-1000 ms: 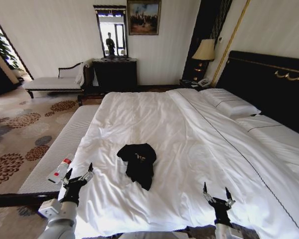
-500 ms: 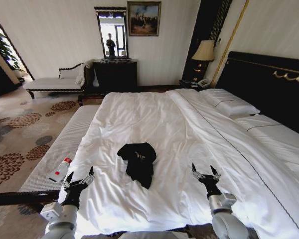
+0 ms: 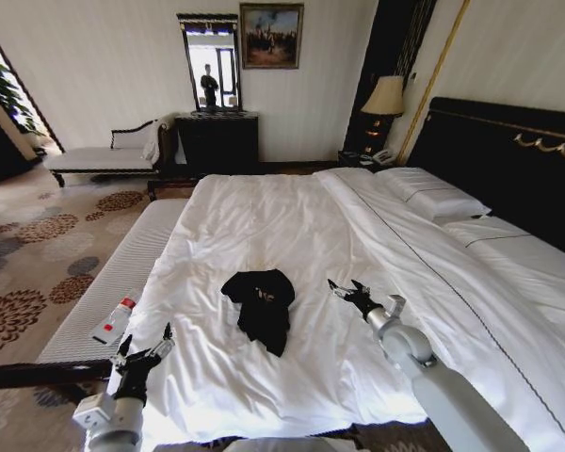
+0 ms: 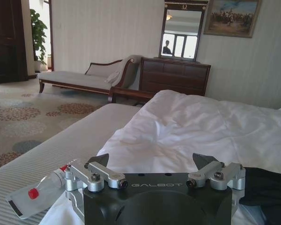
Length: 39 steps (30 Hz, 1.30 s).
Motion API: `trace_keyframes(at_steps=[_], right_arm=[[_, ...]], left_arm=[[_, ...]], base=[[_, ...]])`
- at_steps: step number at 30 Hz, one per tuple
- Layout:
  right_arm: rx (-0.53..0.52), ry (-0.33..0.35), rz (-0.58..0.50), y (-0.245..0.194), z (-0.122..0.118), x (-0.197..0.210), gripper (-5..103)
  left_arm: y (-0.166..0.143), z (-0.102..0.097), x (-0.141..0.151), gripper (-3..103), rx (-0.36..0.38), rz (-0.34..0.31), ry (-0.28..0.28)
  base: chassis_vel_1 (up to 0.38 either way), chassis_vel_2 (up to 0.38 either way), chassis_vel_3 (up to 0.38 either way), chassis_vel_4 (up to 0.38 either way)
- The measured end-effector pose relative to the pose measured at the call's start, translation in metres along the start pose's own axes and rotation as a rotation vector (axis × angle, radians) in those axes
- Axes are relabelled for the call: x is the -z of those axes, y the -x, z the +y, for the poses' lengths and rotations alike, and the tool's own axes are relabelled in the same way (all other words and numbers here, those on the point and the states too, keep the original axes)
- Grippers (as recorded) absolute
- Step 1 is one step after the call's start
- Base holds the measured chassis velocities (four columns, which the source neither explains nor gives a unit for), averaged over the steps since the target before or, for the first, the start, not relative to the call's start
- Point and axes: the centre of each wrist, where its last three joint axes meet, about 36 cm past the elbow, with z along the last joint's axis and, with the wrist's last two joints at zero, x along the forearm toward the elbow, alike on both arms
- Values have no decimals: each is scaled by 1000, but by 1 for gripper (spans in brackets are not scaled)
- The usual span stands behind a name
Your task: Fold the clothes on the bed.
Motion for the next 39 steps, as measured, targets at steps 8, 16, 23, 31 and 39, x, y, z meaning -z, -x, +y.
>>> trace_keyframes(at_steps=[8,16,23,31,39], right_arm=[[39,80,70,71,35,-27,100],[58,105,90,91,58,-48,100],[69,103,98,100,66,-55,100],[64,154,93,116,68,-50,100],[57,151,107,123,62,-51,94]], left_arm=[[-4,-3,0,100,20,0,15],[-2,-3,1,100,19,-6,19],[-2,-3,1,100,19,-6,23],[-2,-2,8,100,27,-20,9],[-4,-1,15,100,34,-30,3]], base=[[0,0,0,0],[0,0,0,0],[0,0,0,0],[0,0,0,0],[0,0,0,0]])
